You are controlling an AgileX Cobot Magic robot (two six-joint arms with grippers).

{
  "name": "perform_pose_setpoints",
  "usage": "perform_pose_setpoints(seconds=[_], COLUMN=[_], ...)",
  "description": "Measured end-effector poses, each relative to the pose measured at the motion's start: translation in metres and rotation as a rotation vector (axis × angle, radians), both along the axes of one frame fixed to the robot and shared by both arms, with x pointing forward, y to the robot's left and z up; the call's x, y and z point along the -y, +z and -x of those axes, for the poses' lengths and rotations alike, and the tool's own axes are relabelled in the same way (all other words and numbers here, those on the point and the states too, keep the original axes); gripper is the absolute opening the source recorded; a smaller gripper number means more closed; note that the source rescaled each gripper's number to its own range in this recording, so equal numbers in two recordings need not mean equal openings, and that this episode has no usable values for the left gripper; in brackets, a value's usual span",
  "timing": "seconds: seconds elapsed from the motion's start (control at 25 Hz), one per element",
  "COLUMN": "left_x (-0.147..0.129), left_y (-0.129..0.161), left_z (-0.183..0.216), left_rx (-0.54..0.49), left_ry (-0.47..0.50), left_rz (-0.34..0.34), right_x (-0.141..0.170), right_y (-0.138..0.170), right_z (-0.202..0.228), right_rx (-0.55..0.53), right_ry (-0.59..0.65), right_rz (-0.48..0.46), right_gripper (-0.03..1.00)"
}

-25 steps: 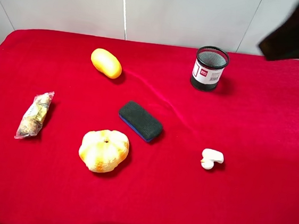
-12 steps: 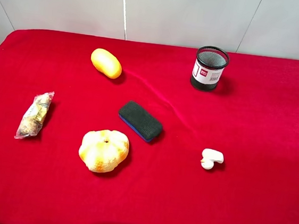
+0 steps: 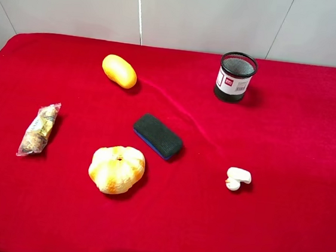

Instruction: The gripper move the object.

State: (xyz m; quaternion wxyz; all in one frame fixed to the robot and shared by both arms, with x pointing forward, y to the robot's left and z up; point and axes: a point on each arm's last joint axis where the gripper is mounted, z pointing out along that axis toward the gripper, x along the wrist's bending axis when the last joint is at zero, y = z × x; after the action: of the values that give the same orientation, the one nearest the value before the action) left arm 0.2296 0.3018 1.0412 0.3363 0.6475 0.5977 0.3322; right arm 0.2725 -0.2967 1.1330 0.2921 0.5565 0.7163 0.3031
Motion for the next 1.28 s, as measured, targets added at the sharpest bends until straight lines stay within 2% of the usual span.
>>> perform_pose_setpoints(seconds=[0.36,0.72,0.92,1.28], left_x=[0.0,0.0,0.0,0.0], left_y=[0.0,0.0,0.0,0.0], left_z=[0.0,0.0,0.0,0.0], left_rx=[0.0,0.0,0.0,0.0], left_ry=[0.0,0.0,0.0,0.0], left_rz=[0.0,0.0,0.0,0.0], right_x=[0.005,-0.001,-0.001,-0.001], right_y=[-0.031,-0.061,-0.077,-0.077], right_z=[0.04,0.045,0.038,0.038], right_rx=[0.138,0.288,0.265,0.269], right_ry=[-0.208,-0.214,-0.208,-0.209], right_rz=[-0.031,-0.092,-0.107,-0.103], right_gripper=[1.0,1.0,1.0,1.0])
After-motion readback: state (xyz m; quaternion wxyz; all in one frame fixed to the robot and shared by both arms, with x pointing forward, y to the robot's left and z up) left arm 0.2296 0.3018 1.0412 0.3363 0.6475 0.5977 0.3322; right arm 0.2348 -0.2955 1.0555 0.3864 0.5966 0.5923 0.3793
